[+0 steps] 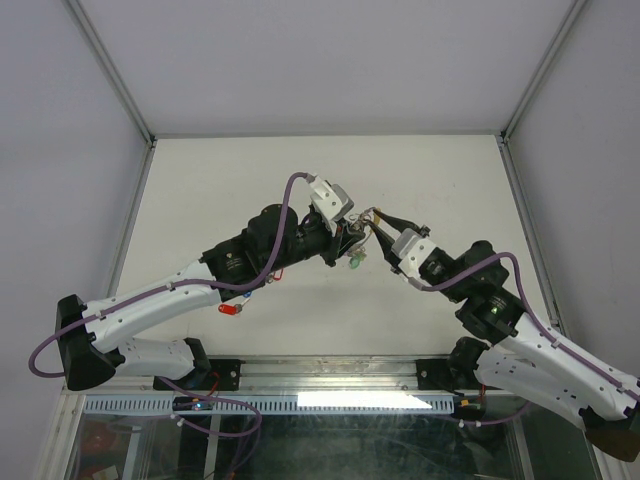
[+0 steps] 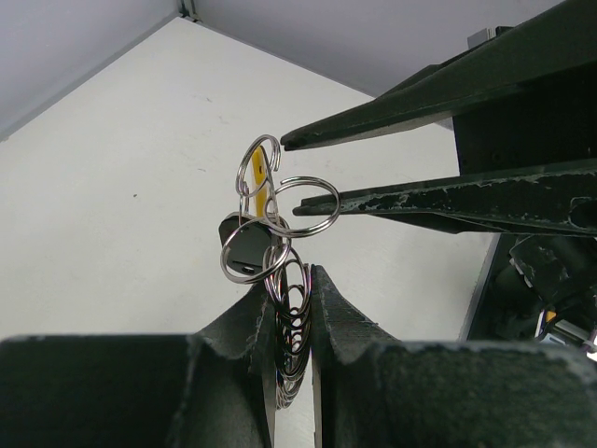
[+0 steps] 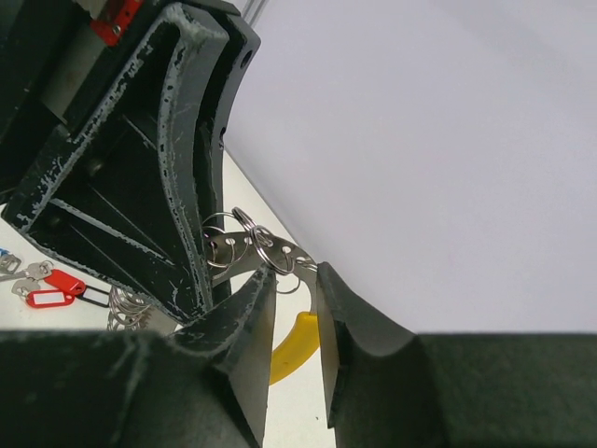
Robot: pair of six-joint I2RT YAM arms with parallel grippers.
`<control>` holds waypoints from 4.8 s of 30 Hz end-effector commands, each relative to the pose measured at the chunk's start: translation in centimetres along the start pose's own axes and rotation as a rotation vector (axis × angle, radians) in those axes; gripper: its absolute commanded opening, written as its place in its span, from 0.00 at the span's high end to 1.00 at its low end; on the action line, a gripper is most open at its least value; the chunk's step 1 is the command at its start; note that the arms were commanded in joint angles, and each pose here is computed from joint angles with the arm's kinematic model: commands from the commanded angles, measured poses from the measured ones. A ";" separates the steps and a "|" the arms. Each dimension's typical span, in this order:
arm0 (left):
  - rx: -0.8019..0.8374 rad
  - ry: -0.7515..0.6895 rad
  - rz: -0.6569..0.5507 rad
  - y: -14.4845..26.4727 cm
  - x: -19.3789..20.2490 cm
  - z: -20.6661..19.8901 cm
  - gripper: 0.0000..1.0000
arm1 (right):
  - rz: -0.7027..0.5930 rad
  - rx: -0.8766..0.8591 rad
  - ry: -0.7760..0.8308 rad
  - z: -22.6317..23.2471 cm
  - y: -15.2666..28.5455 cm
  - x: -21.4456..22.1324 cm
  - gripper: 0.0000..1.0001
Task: Put the keys on the keyring
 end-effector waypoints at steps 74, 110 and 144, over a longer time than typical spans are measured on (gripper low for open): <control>0.001 -0.009 -0.116 0.2 -3.7 -0.4 1.00 | -0.033 0.021 0.001 -0.8 0.8 -1.1 1.00; 0.010 -0.027 -0.096 -0.1 -3.6 -0.5 1.00 | -0.011 0.045 -0.028 -0.5 0.0 0.0 0.87; 0.047 -0.035 -0.134 0.5 -4.1 -1.1 0.91 | -0.224 0.226 -0.340 -1.3 -0.4 -1.4 1.00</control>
Point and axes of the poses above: each gripper's point midway between its finger pads, its own y axis back along the fingers, its own z axis along the line the jaws close on, x = y × z, the point moved 1 cm from there along y, back along the fingers, and after that the axes turned 4 degrees about y, right-handed, at the moved point
